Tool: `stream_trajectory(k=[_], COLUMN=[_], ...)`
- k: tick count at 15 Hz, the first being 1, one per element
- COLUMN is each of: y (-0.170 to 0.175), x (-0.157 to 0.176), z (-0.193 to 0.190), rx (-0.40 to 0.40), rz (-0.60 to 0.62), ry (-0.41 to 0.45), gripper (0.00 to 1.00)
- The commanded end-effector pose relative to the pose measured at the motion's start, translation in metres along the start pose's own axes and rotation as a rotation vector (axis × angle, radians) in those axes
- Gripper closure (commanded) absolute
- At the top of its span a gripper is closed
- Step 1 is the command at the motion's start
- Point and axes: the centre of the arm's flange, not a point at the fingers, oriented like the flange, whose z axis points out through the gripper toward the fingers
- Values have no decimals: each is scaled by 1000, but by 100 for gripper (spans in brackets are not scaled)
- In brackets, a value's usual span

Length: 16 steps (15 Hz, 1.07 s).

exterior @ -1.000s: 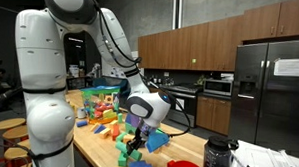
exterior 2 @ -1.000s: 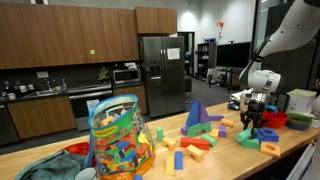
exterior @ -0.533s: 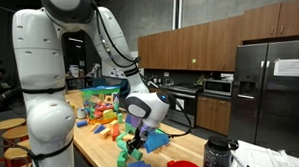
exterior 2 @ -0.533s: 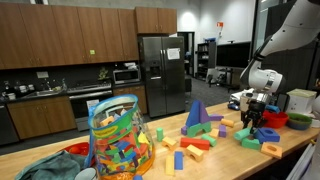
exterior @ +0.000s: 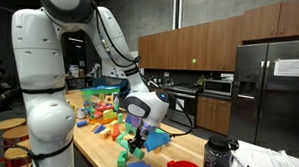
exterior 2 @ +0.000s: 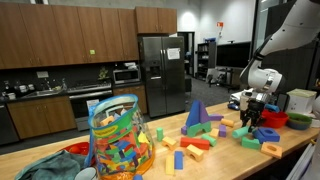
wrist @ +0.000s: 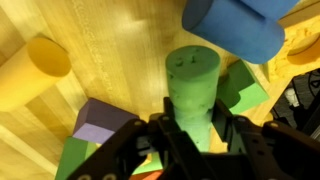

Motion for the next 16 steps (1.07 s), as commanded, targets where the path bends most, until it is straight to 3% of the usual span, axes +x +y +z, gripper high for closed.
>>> stream_trajectory(k=[1, 9, 16], y=[-19, -24, -20], x=[16, 37, 43], z=[-13, -43, -44], rx=[-57, -132, -157], rz=[38, 74, 158], ry=[-8, 4, -4], gripper=[84, 84, 84])
